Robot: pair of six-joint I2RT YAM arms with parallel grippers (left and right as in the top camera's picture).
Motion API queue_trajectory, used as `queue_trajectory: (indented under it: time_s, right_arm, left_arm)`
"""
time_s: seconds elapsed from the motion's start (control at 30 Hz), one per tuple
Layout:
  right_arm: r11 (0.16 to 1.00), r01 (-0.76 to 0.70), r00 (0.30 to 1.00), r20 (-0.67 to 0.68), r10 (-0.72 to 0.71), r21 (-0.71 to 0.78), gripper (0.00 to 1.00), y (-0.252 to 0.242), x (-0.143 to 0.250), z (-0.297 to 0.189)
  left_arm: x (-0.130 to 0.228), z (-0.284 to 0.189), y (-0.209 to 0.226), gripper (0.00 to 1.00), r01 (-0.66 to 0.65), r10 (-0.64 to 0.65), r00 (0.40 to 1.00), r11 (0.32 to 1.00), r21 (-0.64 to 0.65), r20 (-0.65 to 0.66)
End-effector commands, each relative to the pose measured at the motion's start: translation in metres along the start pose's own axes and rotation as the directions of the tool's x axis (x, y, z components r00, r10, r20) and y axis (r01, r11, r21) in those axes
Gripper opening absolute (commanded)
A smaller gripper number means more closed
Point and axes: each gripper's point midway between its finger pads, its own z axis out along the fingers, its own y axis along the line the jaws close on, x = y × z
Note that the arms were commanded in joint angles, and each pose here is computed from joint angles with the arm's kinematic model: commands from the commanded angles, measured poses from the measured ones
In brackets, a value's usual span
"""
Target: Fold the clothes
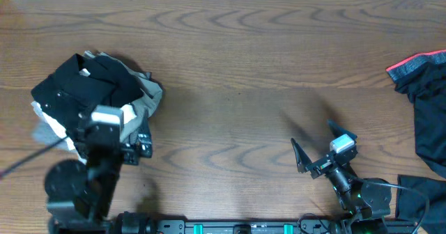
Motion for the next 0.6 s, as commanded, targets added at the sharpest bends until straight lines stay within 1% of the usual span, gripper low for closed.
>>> queue_trajectory:
  time_s: [0.0, 0.2, 0.37, 0.43, 0.57]
  right_arm:
    - [1.0, -0.018, 1.0, -0.002, 0.018, -0.003, 0.99, 0.001, 0.001, 0.0]
    - [1.0, -0.018, 1.0, -0.002, 0.018, -0.003, 0.99, 0.001, 0.001, 0.0]
    - [1.0, -0.018, 1.0, -0.002, 0.018, -0.003, 0.99, 0.001, 0.001, 0.0]
    - [1.0, -0.018, 1.0, -0.002, 0.018, -0.003, 0.99, 0.001, 0.001, 0.0]
    - [1.0, -0.018, 1.0, -0.002, 0.018, -0.003, 0.99, 0.001, 0.001, 0.0]
  left_arm:
    - [0.021, 0.0, -0.001, 0.98, 0.043, -0.042, 0.998, 0.999, -0.012, 0.04]
    - [0.051, 0.003, -0.005, 0.98, 0.043, -0.039, 0.989, 0.999, -0.02, 0.141]
    - [0.07, 0.009, -0.007, 0.98, 0.073, -0.069, 0.981, 0.997, -0.016, 0.18]
    - [0.077, 0.012, -0.007, 0.98, 0.073, -0.068, 0.976, 0.997, -0.016, 0.208]
    - [0.089, 0.024, -0.008, 0.98, 0.072, -0.068, 0.972, 0.997, -0.012, 0.224]
